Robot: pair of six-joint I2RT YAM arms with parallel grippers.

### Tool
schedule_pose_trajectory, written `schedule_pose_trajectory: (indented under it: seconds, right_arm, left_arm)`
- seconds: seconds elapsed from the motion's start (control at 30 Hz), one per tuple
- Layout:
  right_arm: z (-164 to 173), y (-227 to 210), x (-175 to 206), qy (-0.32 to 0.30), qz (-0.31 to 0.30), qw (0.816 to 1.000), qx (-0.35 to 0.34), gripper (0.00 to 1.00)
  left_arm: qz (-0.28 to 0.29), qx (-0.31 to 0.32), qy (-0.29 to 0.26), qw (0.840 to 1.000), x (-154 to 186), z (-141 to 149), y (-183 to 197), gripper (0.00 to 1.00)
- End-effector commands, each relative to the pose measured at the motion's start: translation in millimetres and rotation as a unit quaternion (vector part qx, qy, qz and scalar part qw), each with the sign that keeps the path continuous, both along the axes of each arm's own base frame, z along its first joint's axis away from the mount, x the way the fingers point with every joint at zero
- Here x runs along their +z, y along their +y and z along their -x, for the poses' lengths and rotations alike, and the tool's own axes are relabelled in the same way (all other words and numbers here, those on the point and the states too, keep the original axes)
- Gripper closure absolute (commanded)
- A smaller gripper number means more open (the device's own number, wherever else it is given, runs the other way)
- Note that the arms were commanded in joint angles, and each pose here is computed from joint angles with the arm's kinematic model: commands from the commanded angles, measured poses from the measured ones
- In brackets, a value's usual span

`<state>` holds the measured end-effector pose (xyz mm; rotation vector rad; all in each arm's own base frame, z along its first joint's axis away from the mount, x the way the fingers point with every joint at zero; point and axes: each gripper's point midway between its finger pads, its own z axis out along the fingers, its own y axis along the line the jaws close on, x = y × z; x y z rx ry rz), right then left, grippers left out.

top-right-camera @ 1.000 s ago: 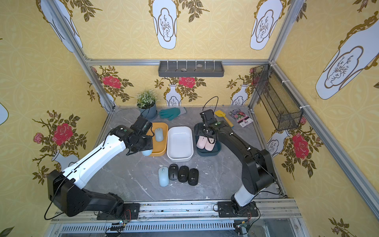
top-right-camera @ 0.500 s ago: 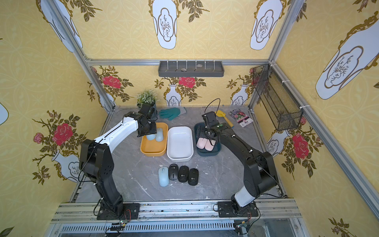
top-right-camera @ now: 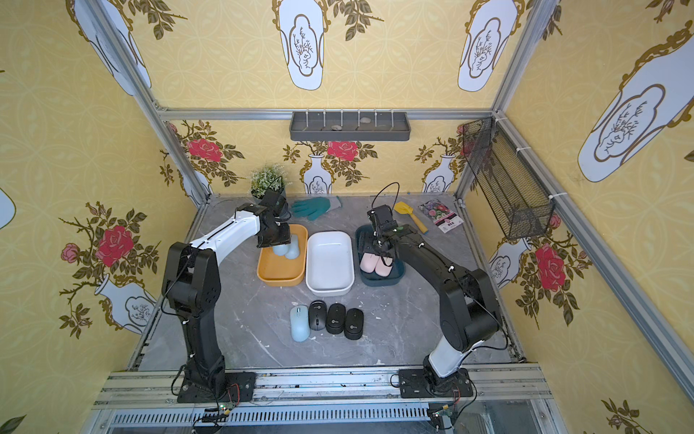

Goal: Place the mice by color into the storage box
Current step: Place the mouse in the storage box.

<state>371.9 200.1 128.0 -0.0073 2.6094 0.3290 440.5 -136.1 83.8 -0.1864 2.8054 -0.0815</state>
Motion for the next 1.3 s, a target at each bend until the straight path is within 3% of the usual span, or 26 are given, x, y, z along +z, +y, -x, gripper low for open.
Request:
schedule_pose_trajectory:
  seconds: [0.0,0.57,0.77,1.03,1.27]
  right_arm:
    - [-9.0,6.1,3.5,-0.014,-0.007,1.000,0.006,0.18]
    - [-9.7,5.7,-1.7,-0.011,-0.004,1.000,0.010,0.18]
    - [-7.7,5.5,-0.4,-0.008,-0.005,1.000,0.009,0.18]
    - [-4.1,2.7,1.2,-0.007,-0.004,1.000,0.004,0.18]
    - [-4.4,2.1,7.7,-0.012,-0.008,1.000,-0.001,0.18]
  left_arm:
    - [0.008,-0.006,0.010,1.000,-13.7,-0.9,-1.7,0.44]
    - [0.008,-0.004,0.035,0.999,-41.6,-2.7,-0.3,0.41]
    - [0.009,-0.001,0.033,0.999,-39.9,-4.1,-1.0,0.29]
    - [0.015,0.000,0.003,1.000,1.4,-2.2,1.0,0.20]
    - [0.042,-0.016,-0.033,0.998,53.9,15.8,-7.0,0.15]
